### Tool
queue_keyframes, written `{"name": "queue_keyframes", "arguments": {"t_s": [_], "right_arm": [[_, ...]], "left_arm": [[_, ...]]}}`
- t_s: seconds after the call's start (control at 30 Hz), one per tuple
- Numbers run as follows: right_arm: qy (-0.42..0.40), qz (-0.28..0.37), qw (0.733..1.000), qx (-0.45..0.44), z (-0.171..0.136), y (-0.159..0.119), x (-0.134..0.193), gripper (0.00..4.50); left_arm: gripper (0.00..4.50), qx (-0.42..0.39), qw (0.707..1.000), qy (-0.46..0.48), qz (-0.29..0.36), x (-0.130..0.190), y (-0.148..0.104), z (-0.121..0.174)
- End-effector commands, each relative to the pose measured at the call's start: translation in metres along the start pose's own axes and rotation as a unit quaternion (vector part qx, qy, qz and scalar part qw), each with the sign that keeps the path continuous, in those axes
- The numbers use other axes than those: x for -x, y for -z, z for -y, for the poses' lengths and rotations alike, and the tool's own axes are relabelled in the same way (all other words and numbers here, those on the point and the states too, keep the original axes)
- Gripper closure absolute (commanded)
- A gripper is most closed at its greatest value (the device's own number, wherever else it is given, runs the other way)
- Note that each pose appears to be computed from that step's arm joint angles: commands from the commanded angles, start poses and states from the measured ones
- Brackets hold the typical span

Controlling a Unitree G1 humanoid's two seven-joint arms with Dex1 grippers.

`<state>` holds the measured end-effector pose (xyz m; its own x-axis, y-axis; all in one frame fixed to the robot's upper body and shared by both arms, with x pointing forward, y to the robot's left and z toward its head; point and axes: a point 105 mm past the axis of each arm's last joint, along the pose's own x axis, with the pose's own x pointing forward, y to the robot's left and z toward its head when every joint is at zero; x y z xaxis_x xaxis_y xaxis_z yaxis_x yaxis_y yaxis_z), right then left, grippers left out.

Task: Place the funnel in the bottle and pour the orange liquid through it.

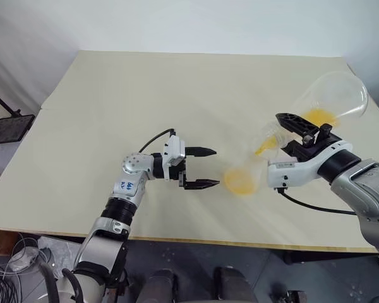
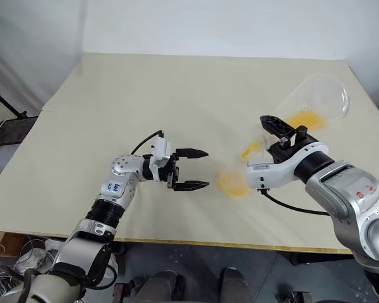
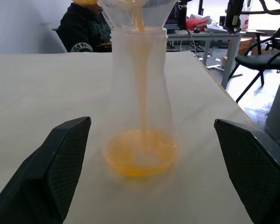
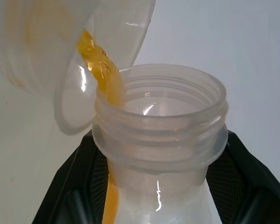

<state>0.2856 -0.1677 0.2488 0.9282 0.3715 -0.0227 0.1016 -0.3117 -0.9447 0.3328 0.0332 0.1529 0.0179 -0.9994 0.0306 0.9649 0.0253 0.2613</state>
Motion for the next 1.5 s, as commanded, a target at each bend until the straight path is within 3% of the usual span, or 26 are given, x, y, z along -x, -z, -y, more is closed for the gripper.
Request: {"name": "queue_keyframes", "arguments": {"t_s": [0.03,1.5], "right_arm": [[0.033,-0.016,0.999,0.022,0.0184,0.0077,0.0049,2.07],[0.025,0.015,0.998,0.060,0.0188,0.0057,0.0042,2.07]], "left_arm": [[0.00,-0.021,1.000,-0.003,0.013,-0.0003,-0.0102,-0.0041],[0.00,-0.021,1.000,-0.007,0.014,-0.0018,-0.0095,-0.0044]]}}
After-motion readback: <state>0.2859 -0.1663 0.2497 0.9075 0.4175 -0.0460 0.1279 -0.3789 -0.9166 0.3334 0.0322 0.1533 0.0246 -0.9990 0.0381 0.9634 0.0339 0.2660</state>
